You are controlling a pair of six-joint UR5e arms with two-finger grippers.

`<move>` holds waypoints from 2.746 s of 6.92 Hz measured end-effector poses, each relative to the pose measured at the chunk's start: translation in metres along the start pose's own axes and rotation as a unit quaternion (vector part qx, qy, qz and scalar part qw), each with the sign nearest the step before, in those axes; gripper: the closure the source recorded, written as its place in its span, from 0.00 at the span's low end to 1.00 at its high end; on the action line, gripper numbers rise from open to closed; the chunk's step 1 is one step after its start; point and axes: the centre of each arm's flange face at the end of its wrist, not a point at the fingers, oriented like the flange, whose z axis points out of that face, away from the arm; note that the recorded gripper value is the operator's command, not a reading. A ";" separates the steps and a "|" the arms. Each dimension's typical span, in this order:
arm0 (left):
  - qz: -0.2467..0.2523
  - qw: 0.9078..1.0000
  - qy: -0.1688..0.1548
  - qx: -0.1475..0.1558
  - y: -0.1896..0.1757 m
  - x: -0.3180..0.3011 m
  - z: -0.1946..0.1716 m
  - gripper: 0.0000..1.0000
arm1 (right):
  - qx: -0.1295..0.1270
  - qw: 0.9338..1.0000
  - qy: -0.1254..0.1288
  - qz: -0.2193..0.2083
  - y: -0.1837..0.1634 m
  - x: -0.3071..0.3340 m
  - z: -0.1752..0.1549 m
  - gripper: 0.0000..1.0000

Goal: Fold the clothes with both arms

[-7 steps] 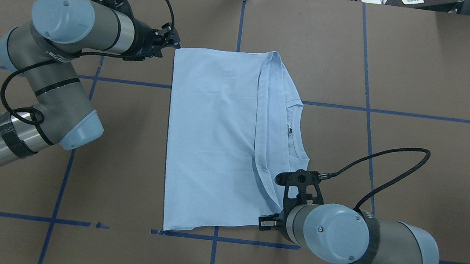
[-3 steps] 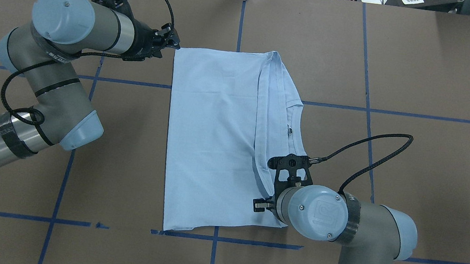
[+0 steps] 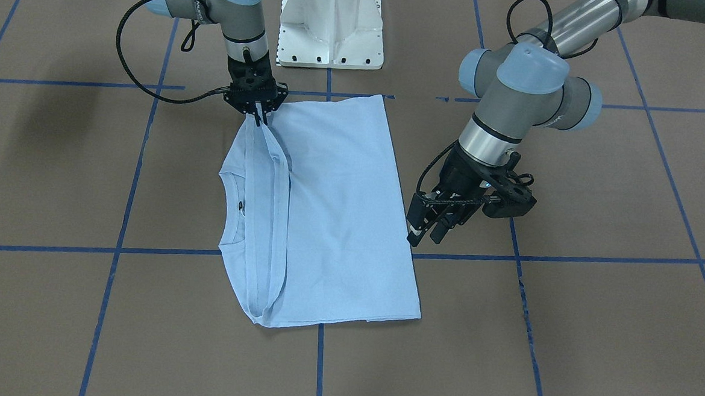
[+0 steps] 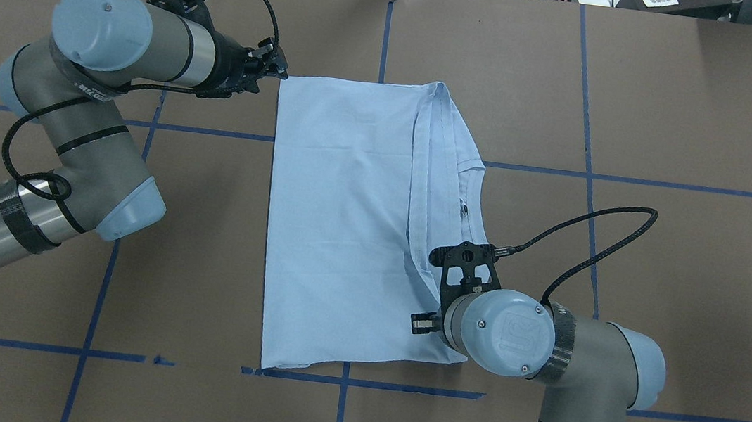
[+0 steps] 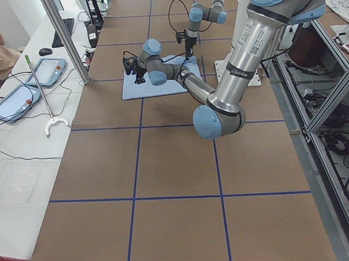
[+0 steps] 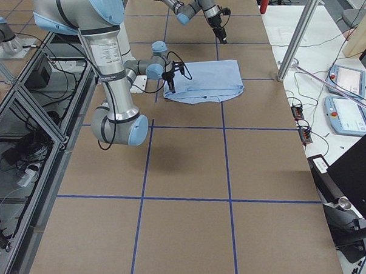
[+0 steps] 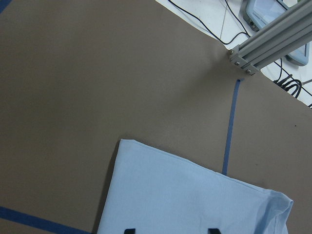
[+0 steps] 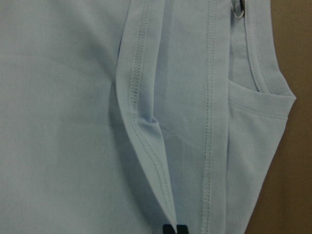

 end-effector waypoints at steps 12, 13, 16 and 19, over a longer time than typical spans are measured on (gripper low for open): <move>0.001 1.000 0.001 0.001 0.004 0.001 0.000 0.39 | -0.003 0.972 0.002 0.233 0.016 0.025 -0.010 0.21; 0.001 1.000 0.001 0.000 0.005 0.001 0.001 0.39 | -0.004 0.957 0.000 0.289 0.018 0.020 -0.009 0.17; 0.002 1.000 0.000 0.001 0.010 0.001 0.003 0.39 | -0.004 0.935 0.007 0.354 0.017 0.015 0.001 0.17; 0.004 1.000 0.002 0.005 0.012 0.003 0.003 0.39 | -0.005 0.930 0.018 0.367 0.018 0.016 0.013 0.20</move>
